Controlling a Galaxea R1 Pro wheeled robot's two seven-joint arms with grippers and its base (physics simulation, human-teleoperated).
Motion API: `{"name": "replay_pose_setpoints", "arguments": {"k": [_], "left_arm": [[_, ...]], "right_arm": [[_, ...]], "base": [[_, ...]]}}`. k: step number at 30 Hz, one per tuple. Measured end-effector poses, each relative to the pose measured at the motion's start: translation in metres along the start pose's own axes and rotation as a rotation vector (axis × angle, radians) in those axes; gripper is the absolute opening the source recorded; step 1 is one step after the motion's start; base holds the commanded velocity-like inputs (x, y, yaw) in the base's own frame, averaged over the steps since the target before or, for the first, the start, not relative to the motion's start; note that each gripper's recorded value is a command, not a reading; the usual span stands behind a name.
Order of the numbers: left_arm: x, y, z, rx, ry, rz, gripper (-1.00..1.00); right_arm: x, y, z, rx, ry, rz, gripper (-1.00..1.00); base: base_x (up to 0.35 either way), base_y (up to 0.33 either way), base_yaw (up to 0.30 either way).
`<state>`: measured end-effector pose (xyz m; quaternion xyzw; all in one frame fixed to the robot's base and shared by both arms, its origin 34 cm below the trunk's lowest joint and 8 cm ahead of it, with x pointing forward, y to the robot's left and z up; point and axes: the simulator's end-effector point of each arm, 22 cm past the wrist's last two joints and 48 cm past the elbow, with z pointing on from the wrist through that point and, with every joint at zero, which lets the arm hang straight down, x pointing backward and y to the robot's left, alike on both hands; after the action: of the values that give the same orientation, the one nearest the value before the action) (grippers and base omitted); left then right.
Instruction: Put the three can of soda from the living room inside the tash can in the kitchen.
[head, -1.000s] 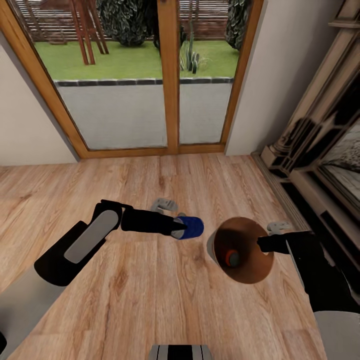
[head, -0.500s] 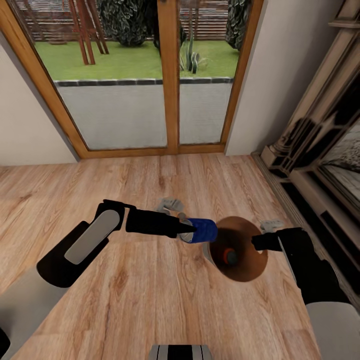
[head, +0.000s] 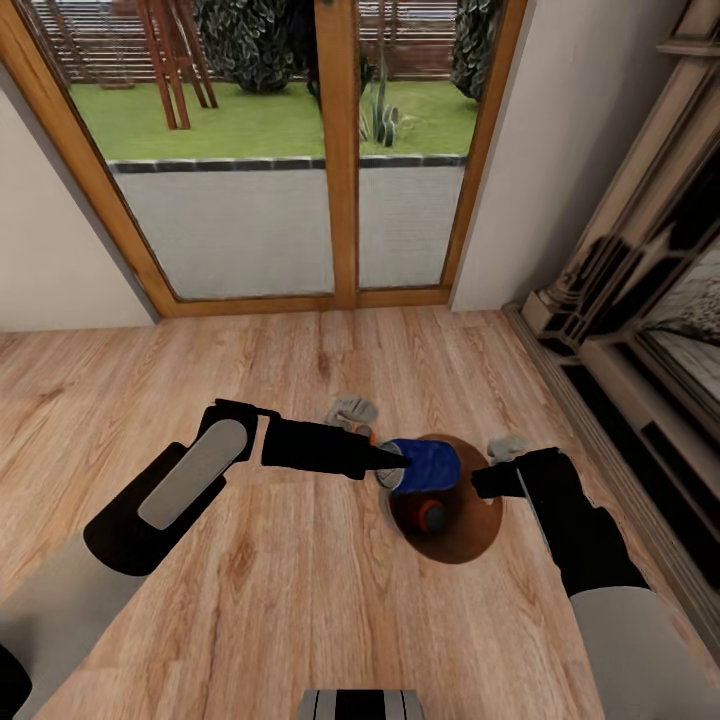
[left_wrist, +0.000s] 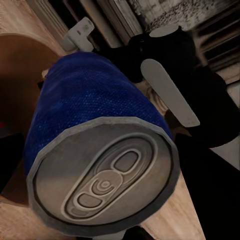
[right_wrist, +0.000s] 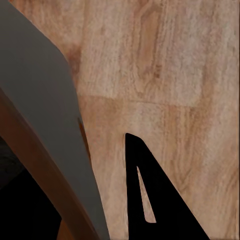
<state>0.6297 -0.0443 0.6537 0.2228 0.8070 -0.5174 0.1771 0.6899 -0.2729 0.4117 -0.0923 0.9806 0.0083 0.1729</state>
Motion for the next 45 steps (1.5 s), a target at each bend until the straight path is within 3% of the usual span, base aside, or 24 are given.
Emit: {"name": "replay_pose_setpoints", "arguments": {"k": [4, 10, 15, 20, 35, 41, 45], "left_arm": [[-0.001, 0.014, 0.002, -0.069, -0.002, 0.009, -1.0], [-0.003, 0.025, 0.011, -0.153, -0.001, 0.011, -1.0], [0.013, 0.029, 0.029, -0.222, 0.049, 0.031, -1.0], [0.02, 0.018, 0.047, -0.218, 0.069, 0.039, -1.0], [0.04, 0.034, 0.058, -0.319, 0.104, 0.028, -1.0], [0.048, 0.036, 0.065, -0.332, 0.12, 0.012, -1.0], [0.055, 0.044, 0.07, -0.366, 0.14, 0.028, -1.0]], "right_arm": [[-0.006, 0.005, 0.001, 0.039, 0.001, -0.043, -1.0], [-0.01, 0.018, 0.0, 0.019, -0.005, -0.041, -1.0], [-0.017, 0.019, -0.002, 0.022, -0.014, -0.044, -1.0], [-0.021, 0.022, -0.003, 0.055, -0.013, -0.072, -1.0], [-0.026, 0.023, -0.004, 0.076, -0.017, -0.087, -1.0], [-0.03, 0.041, -0.004, 0.039, -0.024, -0.077, -1.0], [-0.031, 0.047, -0.004, 0.045, -0.024, -0.087, -1.0]], "base": [[0.0, 0.0, 0.0], [0.0, 0.0, 0.0], [0.0, 0.0, 0.0], [0.0, 0.0, 0.0], [0.0, 0.0, 0.0], [0.0, 0.0, 0.0], [0.0, 0.0, 0.0]]}}
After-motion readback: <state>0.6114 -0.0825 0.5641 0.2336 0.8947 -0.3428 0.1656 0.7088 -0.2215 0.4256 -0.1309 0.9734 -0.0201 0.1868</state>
